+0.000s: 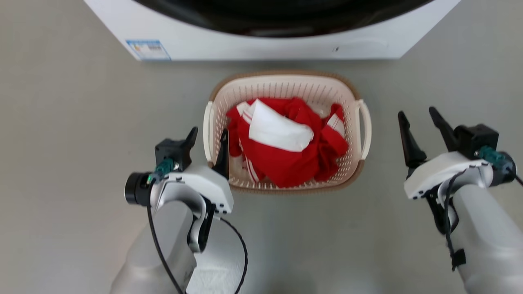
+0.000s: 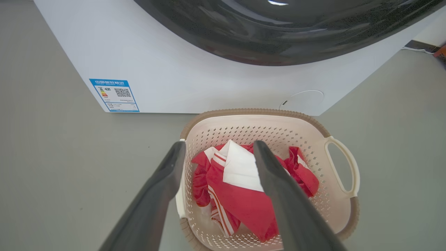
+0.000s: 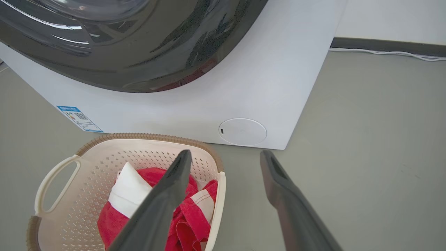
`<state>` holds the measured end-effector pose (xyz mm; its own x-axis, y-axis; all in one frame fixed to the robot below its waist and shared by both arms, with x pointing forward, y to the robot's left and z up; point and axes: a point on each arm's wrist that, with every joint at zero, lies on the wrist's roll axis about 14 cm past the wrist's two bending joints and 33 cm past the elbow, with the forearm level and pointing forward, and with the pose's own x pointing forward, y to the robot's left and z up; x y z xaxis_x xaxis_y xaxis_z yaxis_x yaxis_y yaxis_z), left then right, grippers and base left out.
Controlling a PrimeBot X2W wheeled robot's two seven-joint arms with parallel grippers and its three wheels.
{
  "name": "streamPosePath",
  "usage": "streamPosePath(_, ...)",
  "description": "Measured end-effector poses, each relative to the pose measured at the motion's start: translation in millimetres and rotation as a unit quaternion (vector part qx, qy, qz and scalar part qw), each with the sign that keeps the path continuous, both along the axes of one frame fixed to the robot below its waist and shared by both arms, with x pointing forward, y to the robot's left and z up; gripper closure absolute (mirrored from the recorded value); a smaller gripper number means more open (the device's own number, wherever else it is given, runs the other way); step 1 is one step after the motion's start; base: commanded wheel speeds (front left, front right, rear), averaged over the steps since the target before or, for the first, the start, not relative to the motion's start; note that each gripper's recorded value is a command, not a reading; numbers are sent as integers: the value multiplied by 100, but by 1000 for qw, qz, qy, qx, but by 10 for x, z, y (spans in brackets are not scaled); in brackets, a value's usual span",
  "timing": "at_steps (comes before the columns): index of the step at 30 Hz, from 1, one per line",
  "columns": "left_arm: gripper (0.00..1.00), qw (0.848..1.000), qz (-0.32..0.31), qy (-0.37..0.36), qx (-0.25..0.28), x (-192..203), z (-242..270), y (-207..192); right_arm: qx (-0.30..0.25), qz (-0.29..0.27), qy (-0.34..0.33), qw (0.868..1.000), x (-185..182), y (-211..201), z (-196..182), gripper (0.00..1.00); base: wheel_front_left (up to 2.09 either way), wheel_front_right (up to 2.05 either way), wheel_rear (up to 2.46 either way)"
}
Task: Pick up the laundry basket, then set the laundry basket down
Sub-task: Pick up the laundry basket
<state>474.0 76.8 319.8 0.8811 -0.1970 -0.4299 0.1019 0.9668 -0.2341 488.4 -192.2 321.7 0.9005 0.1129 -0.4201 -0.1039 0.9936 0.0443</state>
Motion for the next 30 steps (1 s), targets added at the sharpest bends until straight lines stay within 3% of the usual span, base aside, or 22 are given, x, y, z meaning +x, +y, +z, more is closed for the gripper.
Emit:
streamPosePath(15, 0, 998, -3, 50, 24, 253, -625, 54, -11, 34, 63, 997, 215, 89, -738, 0, 0, 0, 0)
streamPosePath(30, 0, 996, -9, 78, 31, 347, -986, 33, 4, 44, 98, 994, 299, 230, -1189, 0, 0, 0, 0)
